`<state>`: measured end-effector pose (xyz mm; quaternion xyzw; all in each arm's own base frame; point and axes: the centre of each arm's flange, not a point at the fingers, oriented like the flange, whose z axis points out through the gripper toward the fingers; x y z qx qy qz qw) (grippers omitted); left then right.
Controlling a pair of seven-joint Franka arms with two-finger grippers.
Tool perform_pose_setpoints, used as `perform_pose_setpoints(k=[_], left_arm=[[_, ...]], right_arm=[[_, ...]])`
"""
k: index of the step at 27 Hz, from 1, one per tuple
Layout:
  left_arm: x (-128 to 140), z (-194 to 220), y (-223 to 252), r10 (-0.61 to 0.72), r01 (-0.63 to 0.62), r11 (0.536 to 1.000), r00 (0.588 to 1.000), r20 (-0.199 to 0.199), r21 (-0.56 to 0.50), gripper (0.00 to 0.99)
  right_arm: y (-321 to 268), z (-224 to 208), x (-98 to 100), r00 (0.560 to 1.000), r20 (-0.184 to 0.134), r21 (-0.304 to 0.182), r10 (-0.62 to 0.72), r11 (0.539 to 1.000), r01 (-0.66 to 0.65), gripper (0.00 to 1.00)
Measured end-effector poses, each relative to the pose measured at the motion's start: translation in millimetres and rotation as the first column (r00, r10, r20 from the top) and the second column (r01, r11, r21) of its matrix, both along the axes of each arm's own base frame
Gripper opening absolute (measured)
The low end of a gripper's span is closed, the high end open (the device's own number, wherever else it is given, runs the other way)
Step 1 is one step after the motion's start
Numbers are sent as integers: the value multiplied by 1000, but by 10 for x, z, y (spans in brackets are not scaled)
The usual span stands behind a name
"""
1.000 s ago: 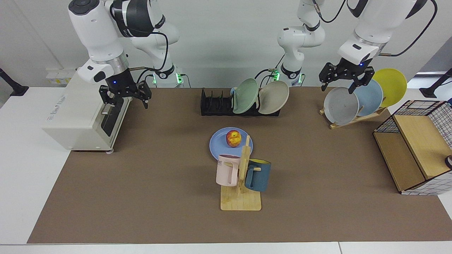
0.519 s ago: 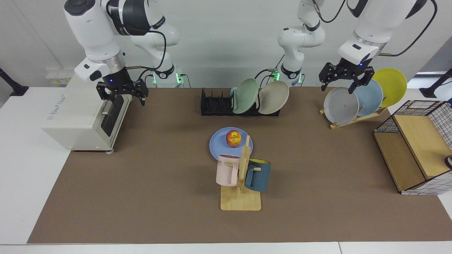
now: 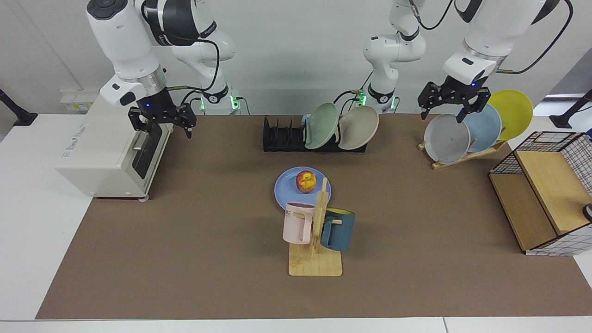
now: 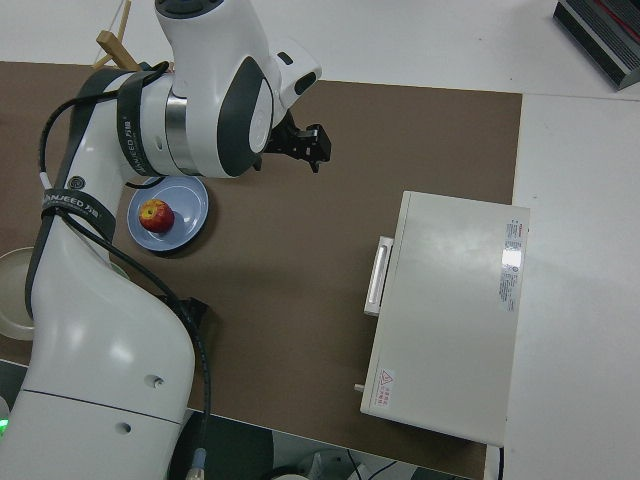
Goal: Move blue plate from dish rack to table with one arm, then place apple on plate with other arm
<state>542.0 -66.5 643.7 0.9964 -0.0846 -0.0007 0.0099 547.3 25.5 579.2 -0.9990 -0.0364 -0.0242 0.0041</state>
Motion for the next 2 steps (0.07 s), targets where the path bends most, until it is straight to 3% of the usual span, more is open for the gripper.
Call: perform_pose_setpoints(k=[2], left_arm=[[0, 2, 2, 0, 0, 1000, 1000, 0, 0, 991]], right_arm=[[-5, -1, -1, 1000, -1, 0, -1, 1000, 1, 996]])
